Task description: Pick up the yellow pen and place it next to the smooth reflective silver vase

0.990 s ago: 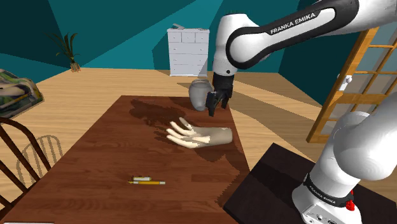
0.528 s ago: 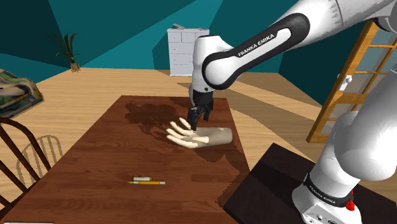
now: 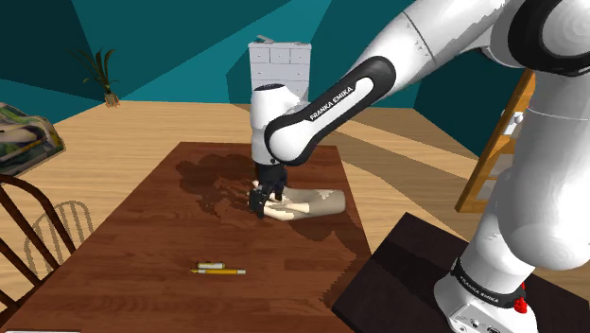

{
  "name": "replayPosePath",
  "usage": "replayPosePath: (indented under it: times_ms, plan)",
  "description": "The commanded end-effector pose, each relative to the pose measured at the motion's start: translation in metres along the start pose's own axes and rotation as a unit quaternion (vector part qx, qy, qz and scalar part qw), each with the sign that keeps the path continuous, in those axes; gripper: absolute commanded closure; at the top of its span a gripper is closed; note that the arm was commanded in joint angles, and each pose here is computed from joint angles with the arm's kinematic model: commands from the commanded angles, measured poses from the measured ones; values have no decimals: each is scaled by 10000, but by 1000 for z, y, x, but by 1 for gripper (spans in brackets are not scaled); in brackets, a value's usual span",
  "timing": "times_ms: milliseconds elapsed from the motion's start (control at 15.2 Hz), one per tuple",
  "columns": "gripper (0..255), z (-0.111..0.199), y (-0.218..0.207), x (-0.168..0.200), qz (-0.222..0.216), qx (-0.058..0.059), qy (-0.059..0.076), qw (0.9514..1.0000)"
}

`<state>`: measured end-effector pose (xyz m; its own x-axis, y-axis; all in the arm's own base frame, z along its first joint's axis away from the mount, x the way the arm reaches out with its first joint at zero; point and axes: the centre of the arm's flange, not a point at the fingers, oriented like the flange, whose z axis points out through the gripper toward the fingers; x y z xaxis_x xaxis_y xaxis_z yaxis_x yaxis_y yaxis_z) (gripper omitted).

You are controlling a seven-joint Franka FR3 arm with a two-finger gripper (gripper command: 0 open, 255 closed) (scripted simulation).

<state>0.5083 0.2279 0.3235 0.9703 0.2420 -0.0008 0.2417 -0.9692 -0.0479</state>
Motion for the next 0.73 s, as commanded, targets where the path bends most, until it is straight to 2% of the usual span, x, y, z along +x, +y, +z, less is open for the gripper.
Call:
replayPosePath:
  times_ms: [0, 660]
  plan:
    - [0, 19, -15, 15, -118, -1, -27, 9999]
    - [0, 109, -93, 78, -702, -15, -165, 9974]
